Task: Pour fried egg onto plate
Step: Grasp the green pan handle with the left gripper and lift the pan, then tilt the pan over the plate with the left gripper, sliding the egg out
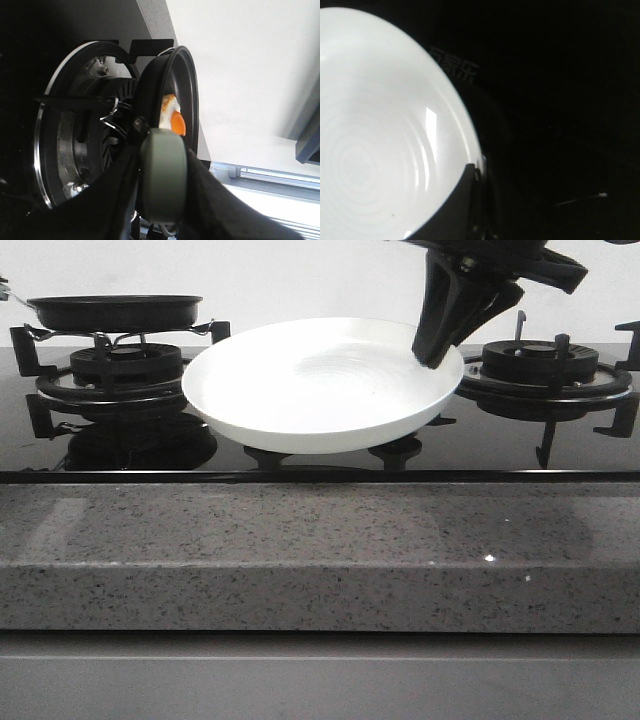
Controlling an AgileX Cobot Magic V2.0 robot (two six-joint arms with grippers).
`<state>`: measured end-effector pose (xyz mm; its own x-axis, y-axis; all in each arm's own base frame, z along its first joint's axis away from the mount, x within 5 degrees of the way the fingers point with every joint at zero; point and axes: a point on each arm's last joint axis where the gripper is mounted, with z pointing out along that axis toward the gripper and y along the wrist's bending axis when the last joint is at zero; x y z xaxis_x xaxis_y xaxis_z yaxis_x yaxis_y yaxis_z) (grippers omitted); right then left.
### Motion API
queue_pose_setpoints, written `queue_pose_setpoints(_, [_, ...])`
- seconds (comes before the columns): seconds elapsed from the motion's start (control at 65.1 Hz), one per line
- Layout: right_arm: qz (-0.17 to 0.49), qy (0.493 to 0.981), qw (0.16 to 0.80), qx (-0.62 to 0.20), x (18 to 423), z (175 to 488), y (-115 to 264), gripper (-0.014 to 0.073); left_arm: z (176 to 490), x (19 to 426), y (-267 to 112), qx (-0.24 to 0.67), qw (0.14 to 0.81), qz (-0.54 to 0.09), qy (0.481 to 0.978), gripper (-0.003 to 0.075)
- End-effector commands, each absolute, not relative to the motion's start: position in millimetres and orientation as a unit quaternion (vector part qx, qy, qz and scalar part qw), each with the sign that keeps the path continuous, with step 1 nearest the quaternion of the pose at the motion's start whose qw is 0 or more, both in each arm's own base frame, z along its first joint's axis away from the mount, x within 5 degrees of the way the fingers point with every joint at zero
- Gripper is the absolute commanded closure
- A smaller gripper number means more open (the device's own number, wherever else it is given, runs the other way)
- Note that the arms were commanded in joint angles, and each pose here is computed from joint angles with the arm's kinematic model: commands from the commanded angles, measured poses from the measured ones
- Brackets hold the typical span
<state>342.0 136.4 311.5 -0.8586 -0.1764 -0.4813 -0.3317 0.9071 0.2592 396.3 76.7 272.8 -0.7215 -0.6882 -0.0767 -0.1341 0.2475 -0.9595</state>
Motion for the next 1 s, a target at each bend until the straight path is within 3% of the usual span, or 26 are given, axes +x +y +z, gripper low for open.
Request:
queue_pose_setpoints(0.0, [0.177,0.933,0.282,-0.134,339,337,134,0.0664,310,392,71,-0.247,0.284,-0.589,0.715,0.0636])
queue_pose_setpoints(0.246, [0.177,0.933,0.282,-0.134,339,337,134,0.0664,322,390,69,-0.234,0.286,-0.636,0.677,0.0737])
queue_pose_setpoints(0.568, [0.177,0.934,0.281,-0.134,339,337,134,0.0664,361,371,61,-0.181,0.345,-0.629,0.673,0.0739])
queue_pose_setpoints(0.814, [0.177,0.934,0.281,-0.134,339,337,134,0.0664,403,340,41,-0.127,0.431,-0.517,0.728,0.0739])
queue_pose_setpoints(0.983, [0.177,0.934,0.281,-0.134,339,337,134,0.0664,430,312,7,-0.057,0.477,-0.421,0.769,0.0739])
